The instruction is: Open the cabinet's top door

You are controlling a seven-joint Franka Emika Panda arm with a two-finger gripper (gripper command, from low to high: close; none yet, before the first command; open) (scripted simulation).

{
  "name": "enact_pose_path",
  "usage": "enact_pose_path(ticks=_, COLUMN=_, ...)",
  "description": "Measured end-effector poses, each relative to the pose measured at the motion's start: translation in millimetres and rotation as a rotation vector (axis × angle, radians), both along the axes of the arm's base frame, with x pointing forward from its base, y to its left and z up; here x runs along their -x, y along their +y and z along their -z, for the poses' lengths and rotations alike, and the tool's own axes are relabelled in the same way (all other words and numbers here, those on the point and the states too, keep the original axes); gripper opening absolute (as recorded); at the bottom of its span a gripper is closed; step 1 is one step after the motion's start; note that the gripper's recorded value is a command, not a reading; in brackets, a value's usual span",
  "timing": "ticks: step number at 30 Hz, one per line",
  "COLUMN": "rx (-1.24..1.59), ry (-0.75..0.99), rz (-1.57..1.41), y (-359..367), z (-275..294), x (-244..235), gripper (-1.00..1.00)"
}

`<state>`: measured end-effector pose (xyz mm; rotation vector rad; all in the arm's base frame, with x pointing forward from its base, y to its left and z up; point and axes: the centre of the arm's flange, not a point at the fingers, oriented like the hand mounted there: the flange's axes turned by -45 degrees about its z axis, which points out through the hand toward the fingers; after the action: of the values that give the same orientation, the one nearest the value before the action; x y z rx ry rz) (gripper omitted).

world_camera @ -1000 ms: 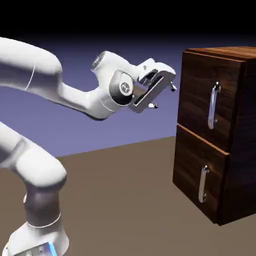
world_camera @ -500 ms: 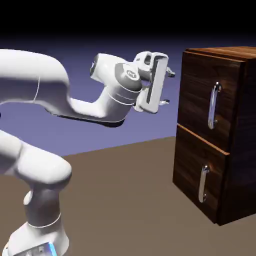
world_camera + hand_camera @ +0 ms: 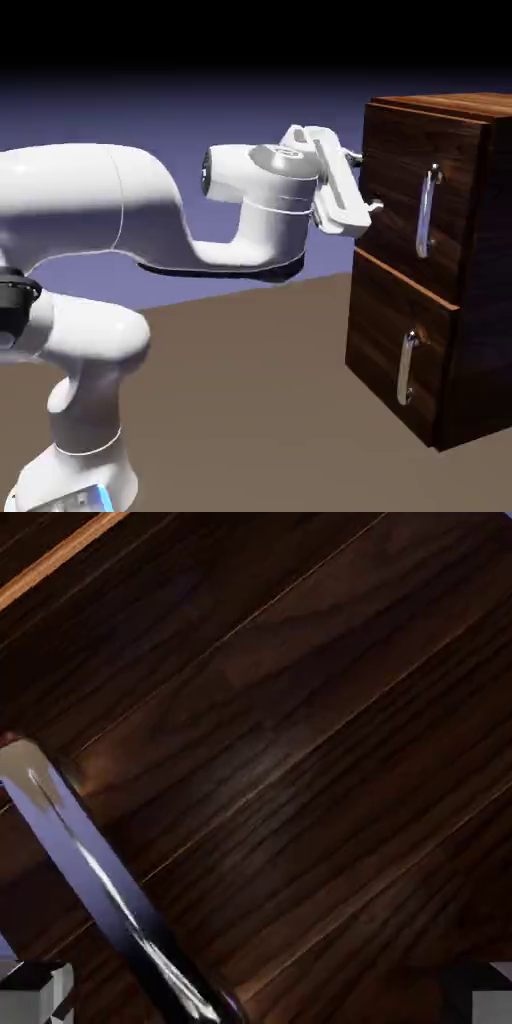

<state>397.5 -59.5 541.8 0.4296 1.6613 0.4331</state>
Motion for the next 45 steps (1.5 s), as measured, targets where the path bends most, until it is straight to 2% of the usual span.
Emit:
enact_pose_path(ticks=12, rx=0.512, ry=-0.144, rz=-0.059, y=-36.7, z=54.8, x=-40.0, gripper=0.00)
enact_pose_path(ticks=14, rx=0.536, ry=-0.151, rz=-0.061, y=-38.1, z=58.1, x=-42.2, gripper=0.00)
enact_pose_path(ticks=18, rx=0.535, ry=-0.151, rz=-0.061, y=-36.0, z=57.9, x=-82.7, gripper=0.00)
enact_pose_path(ticks=19, rx=0.536, ry=-0.151, rz=-0.060, y=-34.8, z=58.1, x=-92.0, gripper=-1.00)
enact_pose_path(ticks=31, rx=0.546, ry=-0.109, rz=0.092, y=-11.8, z=57.9, x=-53.7, gripper=-1.00)
enact_pose_path(ticks=45, rx=0.550, ry=-0.086, rz=0.175, y=3.0, z=58.0, x=-34.4, gripper=-1.00)
